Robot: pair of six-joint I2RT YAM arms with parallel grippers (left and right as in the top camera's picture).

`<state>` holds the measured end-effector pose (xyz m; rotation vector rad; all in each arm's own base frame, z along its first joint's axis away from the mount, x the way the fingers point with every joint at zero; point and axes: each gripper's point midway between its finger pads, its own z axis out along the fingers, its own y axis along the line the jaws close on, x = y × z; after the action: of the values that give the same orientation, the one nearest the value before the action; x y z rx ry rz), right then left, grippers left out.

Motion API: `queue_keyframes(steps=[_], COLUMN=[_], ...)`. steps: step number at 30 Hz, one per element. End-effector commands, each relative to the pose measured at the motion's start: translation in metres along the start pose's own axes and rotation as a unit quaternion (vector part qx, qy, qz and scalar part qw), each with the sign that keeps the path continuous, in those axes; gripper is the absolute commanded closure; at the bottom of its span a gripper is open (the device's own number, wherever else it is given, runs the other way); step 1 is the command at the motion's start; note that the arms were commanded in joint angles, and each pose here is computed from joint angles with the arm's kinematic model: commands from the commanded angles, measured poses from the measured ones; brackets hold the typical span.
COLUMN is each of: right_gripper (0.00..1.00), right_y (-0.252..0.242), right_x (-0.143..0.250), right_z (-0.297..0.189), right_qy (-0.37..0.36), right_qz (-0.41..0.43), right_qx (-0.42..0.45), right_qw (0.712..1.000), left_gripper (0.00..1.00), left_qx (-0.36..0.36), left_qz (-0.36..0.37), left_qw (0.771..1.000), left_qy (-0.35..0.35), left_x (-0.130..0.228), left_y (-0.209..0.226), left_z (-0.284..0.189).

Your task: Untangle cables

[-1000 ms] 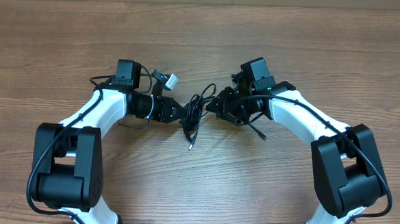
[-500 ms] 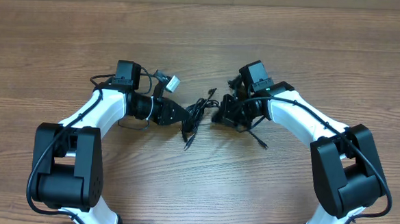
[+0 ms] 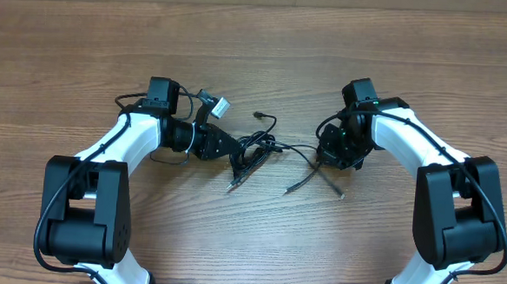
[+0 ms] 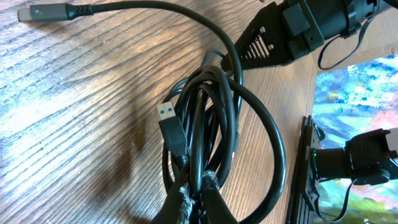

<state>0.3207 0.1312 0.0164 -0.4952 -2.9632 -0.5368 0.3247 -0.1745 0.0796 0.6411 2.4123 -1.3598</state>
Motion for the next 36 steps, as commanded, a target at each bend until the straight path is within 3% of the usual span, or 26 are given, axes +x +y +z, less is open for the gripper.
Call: queue_keyframes(steps=[1,3,9,14,18,22,26,28,36], right_gripper=[0.96,0.96,0.83,0.64,0.5,0.53,0.76,0.82,0.75], right_y=[0.018,0.03,0.054,0.083,0.088,0.1,0.115,0.122,0.142], right_x=[0.0,0.005,0.013,0.03,0.032,0.039,0.048,0.051,0.05], right_z=[-0.014,-0.019,-0.039,-0.056,-0.058,-0.057,-0.046,-0.039,-0.018], right_qy=[-0.004,0.009,0.035,0.059,0.062,0.073,0.081,0.08,0.043], right_qz=[-0.055,-0.086,-0.113,-0.2,-0.203,-0.196,-0.186,-0.176,-0.149], right_qx=[-0.046,-0.077,-0.135,-0.23,-0.244,-0.263,-0.264,-0.259,-0.211], right_qw=[0.997,0.993,0.984,0.95,0.946,0.942,0.943,0.946,0.965], left_gripper=[0.96,0.96,0.96,0.96,0.96,0.96,0.96,0.96,0.96], left_qx=[0.018,0.018,0.018,0.018,0.023,0.037,0.06,0.07,0.075], left_qz=[0.014,0.014,0.014,0.014,0.014,0.015,0.014,0.014,-0.032], left_qw=[1.0,1.0,1.0,1.0,1.0,0.999,0.998,0.997,0.995], left_qy=[-0.012,-0.012,-0.012,-0.012,-0.014,-0.019,-0.026,-0.03,-0.051], left_x=[-0.006,-0.006,-0.006,-0.006,-0.007,-0.009,-0.011,-0.012,-0.018], left_y=[-0.006,-0.006,-0.006,-0.006,-0.008,-0.013,-0.021,-0.024,-0.017], left_z=[-0.003,-0.003,-0.003,-0.003,-0.003,-0.003,-0.004,-0.005,-0.019])
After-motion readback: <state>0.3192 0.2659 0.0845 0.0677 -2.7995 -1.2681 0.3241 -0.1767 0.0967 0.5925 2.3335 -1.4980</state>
